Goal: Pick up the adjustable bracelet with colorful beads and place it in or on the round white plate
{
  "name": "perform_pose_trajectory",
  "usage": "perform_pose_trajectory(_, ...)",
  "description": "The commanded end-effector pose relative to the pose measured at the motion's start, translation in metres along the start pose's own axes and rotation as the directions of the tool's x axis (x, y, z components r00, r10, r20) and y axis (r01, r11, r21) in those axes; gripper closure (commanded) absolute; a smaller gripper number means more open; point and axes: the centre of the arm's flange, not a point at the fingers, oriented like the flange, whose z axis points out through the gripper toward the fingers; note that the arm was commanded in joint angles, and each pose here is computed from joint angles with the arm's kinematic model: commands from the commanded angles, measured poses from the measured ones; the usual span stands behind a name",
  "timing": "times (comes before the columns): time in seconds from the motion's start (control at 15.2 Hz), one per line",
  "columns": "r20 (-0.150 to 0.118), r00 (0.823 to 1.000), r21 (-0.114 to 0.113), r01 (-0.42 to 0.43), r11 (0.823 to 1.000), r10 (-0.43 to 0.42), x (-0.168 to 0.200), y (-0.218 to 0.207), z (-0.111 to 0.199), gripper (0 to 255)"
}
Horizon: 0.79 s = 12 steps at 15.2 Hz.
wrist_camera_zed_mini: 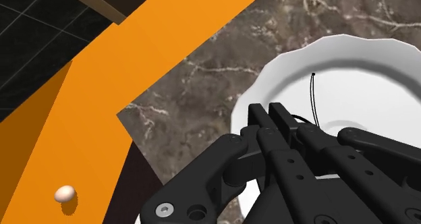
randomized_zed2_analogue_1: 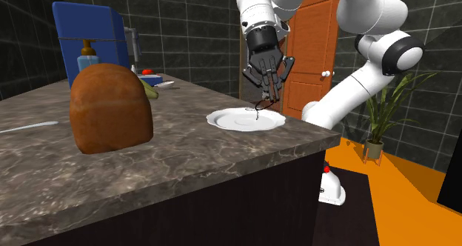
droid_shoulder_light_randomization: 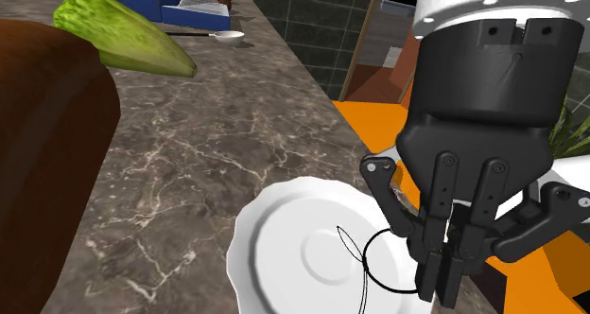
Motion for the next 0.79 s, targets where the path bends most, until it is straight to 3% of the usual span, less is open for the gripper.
perform_pose_trajectory(0.0, 0.000, 1.000, 0.000, 0.000, 1.000, 0.000, -0.004, 0.002, -0.011, 255)
perform_pose_trajectory(0.26, 0.000, 1.000, 0.000, 0.000, 1.000, 0.000, -0.012, 0.007, -0.028, 255)
perform_pose_trajectory(0.53, 0.000, 1.000, 0.000, 0.000, 1.000, 0.000, 0.003, -0.033, -0.062, 255)
perform_pose_trajectory(0.73, 0.000, 1.000, 0.000, 0.000, 1.000, 0.000, 0.009, -0.037, -0.048, 255)
